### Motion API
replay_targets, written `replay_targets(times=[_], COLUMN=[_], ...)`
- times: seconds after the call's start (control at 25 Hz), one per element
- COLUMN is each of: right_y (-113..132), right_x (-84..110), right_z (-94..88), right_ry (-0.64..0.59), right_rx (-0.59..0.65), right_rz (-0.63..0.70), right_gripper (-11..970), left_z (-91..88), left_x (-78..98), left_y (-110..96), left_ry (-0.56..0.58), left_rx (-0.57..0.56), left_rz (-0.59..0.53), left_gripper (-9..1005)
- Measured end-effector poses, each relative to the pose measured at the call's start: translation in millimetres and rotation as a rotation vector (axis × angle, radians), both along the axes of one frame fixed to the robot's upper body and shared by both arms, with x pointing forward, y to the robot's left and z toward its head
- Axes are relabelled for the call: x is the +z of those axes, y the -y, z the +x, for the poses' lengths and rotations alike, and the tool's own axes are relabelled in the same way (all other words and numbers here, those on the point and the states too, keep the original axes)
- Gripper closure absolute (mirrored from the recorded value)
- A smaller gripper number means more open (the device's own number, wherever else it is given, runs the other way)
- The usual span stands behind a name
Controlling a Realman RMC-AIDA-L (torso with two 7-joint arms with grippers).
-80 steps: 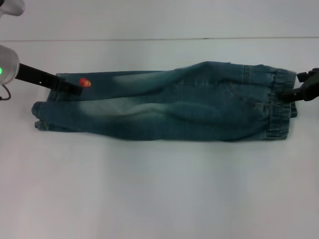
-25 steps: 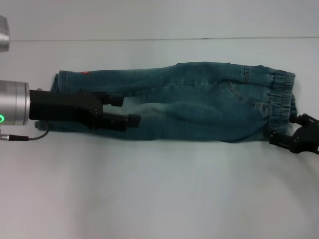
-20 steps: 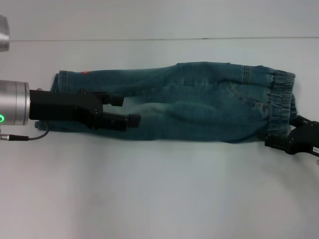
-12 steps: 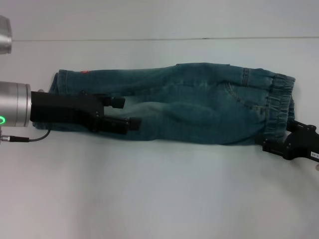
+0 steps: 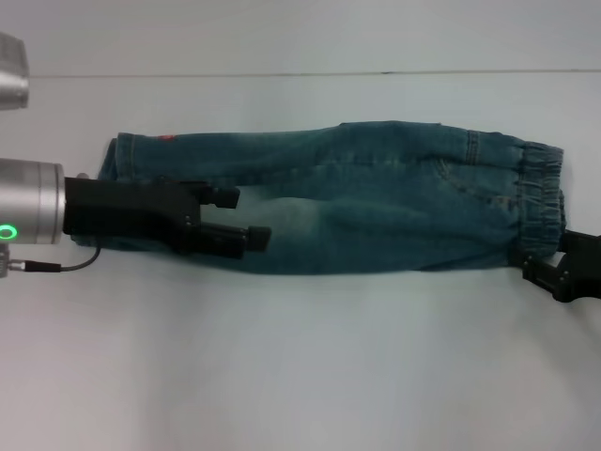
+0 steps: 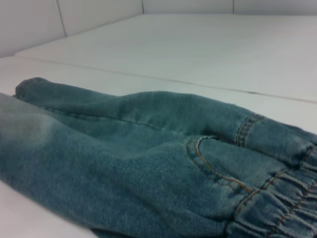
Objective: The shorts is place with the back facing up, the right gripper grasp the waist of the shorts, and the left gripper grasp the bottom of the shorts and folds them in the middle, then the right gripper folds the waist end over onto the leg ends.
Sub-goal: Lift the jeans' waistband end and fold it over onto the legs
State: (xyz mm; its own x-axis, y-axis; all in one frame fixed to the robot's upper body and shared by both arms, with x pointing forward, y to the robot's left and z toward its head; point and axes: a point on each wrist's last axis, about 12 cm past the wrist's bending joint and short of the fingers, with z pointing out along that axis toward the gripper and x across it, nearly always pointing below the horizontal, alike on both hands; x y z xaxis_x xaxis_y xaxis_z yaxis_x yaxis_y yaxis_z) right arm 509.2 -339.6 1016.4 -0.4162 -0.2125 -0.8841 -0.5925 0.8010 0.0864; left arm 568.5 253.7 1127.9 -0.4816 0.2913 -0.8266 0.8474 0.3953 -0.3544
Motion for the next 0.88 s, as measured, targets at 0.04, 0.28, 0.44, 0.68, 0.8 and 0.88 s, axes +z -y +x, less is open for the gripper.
replay_targets(times=[0.04,0.28,0.44,0.68,0.8,0.88], right_y=[0.7,8.7,12.0,16.1,17.4,19.1], right_x=[0.8,11.1,25.0,54.3,65.8,72.9], right_z=[-0.2,-2.0,-2.3,-1.4,-1.3,-1.5], right_ry=[0.005,0.042,0.075,0.121,0.131,0.134], right_rx=[-0.001,0.012,0.046,0.117,0.145,0.160], right_rz=[-0.001,-0.010,0.008,0.025,0.029,0.025], right_gripper=[444,534,555,607,677,730], left_z=[0.2,2.5,4.6,5.1,0.6,-2.8], left_x=[-1.1,-11.1,-18.4,-38.1,-46.3,-53.2], left_y=[1.2,15.9,30.3,53.2,60.2,66.0], left_ry=[0.001,0.013,0.034,0.035,0.082,0.098], left_rx=[0.000,0.017,0.051,0.114,0.155,0.189], left_rz=[0.001,0.003,-0.013,-0.171,-0.260,-0.315], left_gripper=[63,68,71,167,223,261])
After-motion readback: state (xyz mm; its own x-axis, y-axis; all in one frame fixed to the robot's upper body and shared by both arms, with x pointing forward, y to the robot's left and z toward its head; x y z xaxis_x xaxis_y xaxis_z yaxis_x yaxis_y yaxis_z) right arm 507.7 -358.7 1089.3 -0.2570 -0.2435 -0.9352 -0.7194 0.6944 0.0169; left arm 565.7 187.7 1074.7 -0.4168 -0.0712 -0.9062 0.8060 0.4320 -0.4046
